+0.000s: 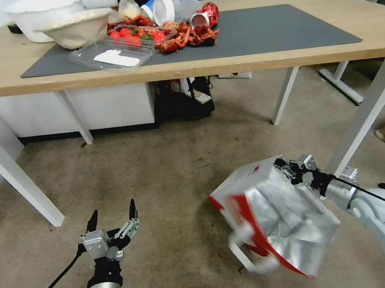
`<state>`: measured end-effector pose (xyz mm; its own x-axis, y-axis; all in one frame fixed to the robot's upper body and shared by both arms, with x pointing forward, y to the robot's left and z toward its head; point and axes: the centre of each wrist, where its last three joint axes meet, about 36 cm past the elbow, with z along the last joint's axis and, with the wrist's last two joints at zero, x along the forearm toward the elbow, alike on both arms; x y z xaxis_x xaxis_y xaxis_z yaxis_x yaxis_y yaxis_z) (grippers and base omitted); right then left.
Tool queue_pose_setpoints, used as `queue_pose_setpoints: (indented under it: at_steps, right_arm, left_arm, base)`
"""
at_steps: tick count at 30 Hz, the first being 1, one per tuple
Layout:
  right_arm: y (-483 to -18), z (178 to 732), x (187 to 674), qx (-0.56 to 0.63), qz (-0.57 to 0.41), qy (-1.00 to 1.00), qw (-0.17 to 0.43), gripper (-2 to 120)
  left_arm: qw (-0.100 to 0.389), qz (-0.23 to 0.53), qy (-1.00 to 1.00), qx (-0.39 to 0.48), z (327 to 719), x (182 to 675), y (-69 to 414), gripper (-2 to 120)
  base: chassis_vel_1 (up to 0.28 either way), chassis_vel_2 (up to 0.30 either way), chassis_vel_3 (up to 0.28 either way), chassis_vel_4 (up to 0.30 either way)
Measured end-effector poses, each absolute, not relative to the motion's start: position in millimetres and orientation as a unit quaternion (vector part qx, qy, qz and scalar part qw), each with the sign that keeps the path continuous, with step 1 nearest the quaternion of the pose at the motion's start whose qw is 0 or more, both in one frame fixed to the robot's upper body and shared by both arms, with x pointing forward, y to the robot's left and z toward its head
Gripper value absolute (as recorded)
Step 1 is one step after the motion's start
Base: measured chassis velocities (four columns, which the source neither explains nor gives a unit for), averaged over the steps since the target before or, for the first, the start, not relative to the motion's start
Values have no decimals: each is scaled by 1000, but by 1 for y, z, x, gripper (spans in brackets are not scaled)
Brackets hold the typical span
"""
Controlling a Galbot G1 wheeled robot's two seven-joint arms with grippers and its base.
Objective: Pick up the food delivery bag from the floor and place it on the table.
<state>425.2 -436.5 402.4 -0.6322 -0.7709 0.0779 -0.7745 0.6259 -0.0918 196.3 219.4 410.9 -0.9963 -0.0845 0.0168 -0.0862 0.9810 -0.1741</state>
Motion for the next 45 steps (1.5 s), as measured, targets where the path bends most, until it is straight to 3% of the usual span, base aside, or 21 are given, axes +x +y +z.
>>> queue_pose_setpoints:
  at_steps: [4, 16, 24, 45]
  right_arm:
    - [-448, 422, 435, 528, 28, -849, -8, 0]
    - [-455, 443, 438, 633, -90, -769, 9, 0]
    - [-453, 444, 438, 667, -137, -732, 18, 0]
    - [-448, 441, 435, 692, -149, -705, 39, 0]
  left_arm:
    - [-1, 82, -996, 40, 414, 196, 222, 100]
    - [-1, 74, -997, 37, 415, 195, 223, 100]
    - [-3, 75, -996, 40, 418, 196, 224, 100]
    - [-7, 73, -996, 46, 415, 201, 227, 100]
  base:
    - [0, 0, 0, 0]
    - [0, 0, 0, 0]
    - [0, 0, 0, 0]
    - [0, 0, 0, 0]
